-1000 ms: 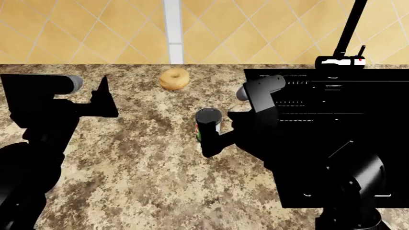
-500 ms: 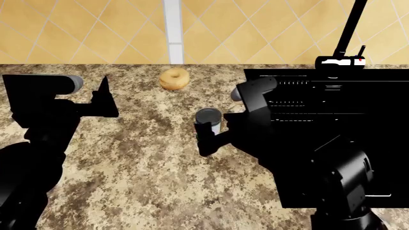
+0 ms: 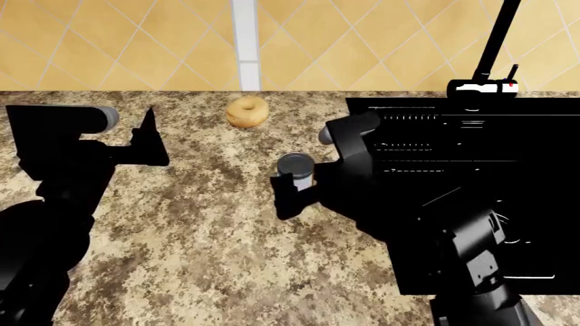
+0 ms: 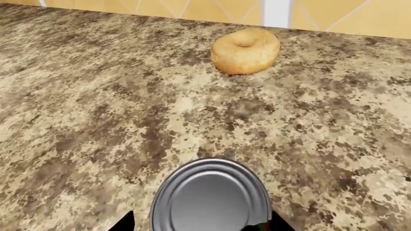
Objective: Pick the cans from the counter and place them in their designated side in the cabinet.
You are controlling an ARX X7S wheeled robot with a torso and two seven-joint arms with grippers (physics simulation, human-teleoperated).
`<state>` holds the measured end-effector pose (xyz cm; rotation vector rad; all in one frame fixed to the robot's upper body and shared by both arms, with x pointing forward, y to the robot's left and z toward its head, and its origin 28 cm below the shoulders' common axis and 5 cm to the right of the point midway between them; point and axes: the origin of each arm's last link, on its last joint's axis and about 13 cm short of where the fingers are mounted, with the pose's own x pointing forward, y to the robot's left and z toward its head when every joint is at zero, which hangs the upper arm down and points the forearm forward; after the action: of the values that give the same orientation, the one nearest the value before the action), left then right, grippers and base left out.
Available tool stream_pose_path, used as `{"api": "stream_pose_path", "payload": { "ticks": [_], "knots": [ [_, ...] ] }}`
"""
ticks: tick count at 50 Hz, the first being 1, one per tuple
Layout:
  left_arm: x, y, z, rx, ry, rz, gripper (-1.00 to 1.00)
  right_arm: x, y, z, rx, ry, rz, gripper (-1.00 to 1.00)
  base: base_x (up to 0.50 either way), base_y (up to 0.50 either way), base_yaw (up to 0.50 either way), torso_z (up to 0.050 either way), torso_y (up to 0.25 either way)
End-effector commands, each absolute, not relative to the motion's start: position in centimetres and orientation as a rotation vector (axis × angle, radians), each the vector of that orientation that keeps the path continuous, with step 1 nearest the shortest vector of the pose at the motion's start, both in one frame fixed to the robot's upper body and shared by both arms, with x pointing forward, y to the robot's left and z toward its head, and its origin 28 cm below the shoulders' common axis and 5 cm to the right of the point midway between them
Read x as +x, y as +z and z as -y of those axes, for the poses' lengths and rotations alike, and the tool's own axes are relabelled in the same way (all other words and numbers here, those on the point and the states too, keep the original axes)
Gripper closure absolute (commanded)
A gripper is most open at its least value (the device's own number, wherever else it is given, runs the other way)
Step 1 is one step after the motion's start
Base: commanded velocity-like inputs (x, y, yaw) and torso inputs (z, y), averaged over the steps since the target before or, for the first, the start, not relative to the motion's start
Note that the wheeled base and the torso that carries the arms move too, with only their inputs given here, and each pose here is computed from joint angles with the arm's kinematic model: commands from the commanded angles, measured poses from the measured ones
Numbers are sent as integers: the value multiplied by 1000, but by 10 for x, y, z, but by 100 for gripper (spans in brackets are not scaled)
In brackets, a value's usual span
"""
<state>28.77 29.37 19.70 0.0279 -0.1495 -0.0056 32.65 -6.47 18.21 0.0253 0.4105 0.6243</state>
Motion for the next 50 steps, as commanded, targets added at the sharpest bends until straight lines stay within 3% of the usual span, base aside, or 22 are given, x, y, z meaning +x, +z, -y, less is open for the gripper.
{"api": "stream_pose_path", "payload": {
  "ticks": [1, 3, 4, 17, 34, 50],
  "knots": [
    [289, 196, -294, 27, -5, 148, -100, 335, 179, 61, 21, 633, -420, -100, 0, 0, 0, 0, 0],
    [289, 196, -294, 27, -5, 148, -100, 336, 179, 61, 21, 634, -418, -100, 0, 0, 0, 0, 0],
    [289, 196, -294, 26, -5, 148, -100, 337, 179, 61, 21, 634, -417, 100, 0, 0, 0, 0, 0],
    [288, 197, -295, 23, -2, 153, -100, 332, 186, 63, 7, 616, -370, 100, 0, 0, 0, 0, 0],
    [285, 202, -297, 20, 5, 171, -100, 321, 280, 89, -112, 335, -100, 100, 0, 0, 0, 0, 0],
    [283, 209, -297, 26, 9, 184, -100, 316, 319, 107, 38, 257, 86, 100, 0, 0, 0, 0, 0]
  ]
}}
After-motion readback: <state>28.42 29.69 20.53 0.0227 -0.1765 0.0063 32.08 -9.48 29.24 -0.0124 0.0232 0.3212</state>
